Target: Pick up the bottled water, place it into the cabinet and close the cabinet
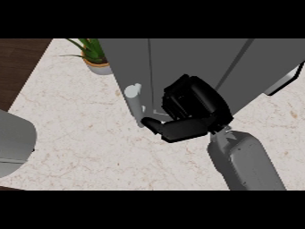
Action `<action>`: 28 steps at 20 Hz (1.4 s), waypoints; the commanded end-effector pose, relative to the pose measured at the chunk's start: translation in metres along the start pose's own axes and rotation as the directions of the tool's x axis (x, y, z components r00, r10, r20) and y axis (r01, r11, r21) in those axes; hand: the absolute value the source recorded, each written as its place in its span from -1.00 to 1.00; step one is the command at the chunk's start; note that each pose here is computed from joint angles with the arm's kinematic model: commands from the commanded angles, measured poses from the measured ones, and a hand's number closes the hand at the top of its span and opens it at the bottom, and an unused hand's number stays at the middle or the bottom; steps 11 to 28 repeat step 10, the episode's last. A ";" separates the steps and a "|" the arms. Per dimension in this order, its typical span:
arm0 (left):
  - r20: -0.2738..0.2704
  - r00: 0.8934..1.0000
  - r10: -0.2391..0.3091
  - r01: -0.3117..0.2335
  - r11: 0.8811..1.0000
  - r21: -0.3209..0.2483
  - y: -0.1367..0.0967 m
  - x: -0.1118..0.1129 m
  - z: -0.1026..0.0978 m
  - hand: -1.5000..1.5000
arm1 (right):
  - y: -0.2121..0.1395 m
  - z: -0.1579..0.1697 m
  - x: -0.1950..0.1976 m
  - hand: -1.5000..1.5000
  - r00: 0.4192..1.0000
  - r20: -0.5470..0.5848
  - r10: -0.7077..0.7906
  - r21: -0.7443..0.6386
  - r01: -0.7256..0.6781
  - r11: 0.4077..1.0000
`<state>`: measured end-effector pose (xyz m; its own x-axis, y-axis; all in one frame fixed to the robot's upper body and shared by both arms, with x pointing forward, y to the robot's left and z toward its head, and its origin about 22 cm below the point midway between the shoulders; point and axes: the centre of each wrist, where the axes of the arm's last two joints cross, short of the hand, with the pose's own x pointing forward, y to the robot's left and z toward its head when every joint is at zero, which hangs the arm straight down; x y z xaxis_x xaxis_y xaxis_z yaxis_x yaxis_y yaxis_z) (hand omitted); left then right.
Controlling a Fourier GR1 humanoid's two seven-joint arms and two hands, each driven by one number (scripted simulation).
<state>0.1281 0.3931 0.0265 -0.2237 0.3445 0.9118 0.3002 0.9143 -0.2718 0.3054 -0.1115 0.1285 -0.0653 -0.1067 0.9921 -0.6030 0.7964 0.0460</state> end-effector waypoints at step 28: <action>0.042 0.998 0.037 -0.036 0.999 -0.021 -0.002 0.000 0.002 -1.00 | -0.031 -0.080 0.006 1.00 0.999 -0.032 0.025 -0.100 -0.028 0.995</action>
